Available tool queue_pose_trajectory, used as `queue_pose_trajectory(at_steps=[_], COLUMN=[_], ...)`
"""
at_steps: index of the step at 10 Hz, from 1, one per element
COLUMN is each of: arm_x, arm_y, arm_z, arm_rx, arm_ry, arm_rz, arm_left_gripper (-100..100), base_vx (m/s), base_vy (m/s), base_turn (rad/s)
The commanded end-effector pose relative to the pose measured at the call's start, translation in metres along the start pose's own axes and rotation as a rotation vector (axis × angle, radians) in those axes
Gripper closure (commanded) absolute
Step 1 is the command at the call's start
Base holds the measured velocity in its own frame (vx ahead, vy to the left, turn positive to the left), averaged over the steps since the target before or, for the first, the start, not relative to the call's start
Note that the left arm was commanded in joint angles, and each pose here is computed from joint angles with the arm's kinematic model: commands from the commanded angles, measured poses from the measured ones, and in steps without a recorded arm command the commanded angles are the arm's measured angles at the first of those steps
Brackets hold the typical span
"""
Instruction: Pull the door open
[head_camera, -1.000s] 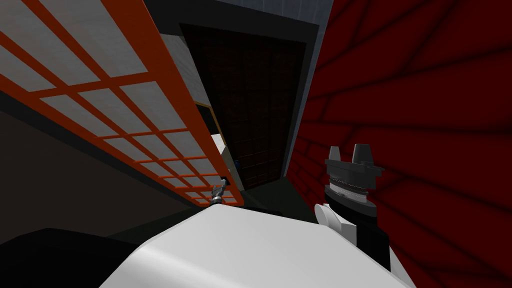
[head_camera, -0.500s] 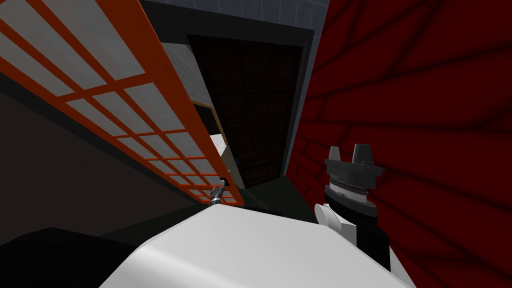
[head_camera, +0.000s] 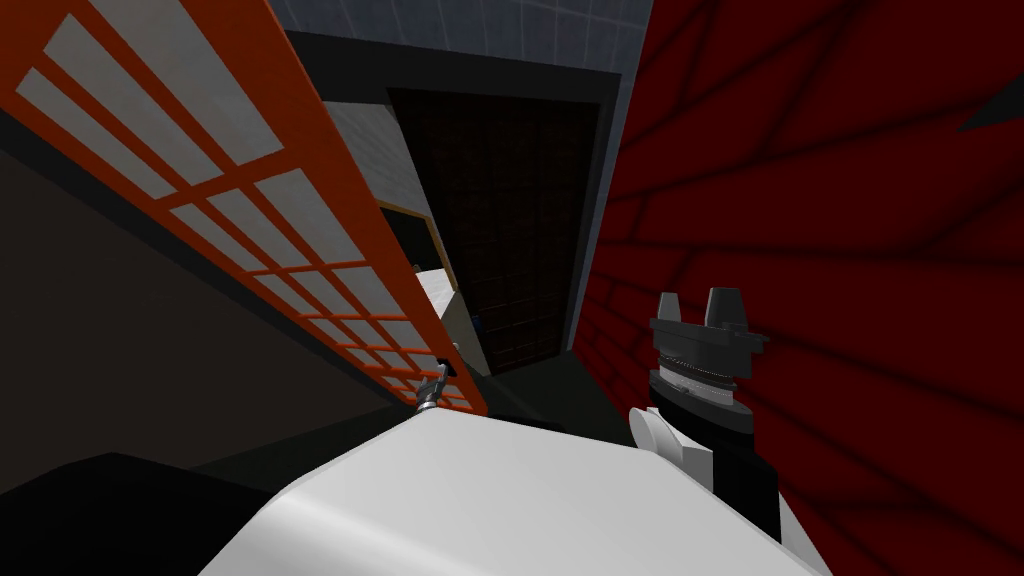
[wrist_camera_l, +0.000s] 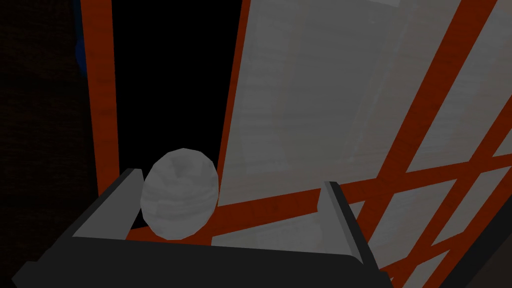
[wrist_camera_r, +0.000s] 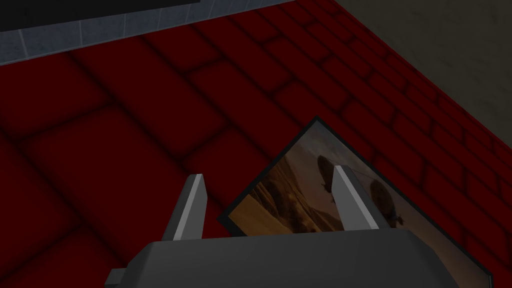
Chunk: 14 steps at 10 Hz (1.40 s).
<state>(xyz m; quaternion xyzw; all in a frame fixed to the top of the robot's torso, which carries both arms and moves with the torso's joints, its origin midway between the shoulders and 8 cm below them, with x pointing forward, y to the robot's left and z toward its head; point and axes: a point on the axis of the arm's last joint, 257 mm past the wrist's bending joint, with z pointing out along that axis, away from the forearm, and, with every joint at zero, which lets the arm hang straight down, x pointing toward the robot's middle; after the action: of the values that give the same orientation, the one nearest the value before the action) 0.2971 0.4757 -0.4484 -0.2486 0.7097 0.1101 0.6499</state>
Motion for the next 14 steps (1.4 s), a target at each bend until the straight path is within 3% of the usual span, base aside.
queue_pose_trajectory(at_steps=[1, 14], arm_x=[0.0052, 0.0066], arm_y=[0.0375, 0.0448], arm_z=[-0.0115, -0.0164], arm_rx=[-0.060, -0.070], arm_ry=[0.029, 0.034], arm_rz=[-0.023, -0.050], arm_left_gripper=[100, 100], base_vx=[-0.068, -0.018], base_vy=[0.005, -0.005], base_turn=[0.016, 0.008])
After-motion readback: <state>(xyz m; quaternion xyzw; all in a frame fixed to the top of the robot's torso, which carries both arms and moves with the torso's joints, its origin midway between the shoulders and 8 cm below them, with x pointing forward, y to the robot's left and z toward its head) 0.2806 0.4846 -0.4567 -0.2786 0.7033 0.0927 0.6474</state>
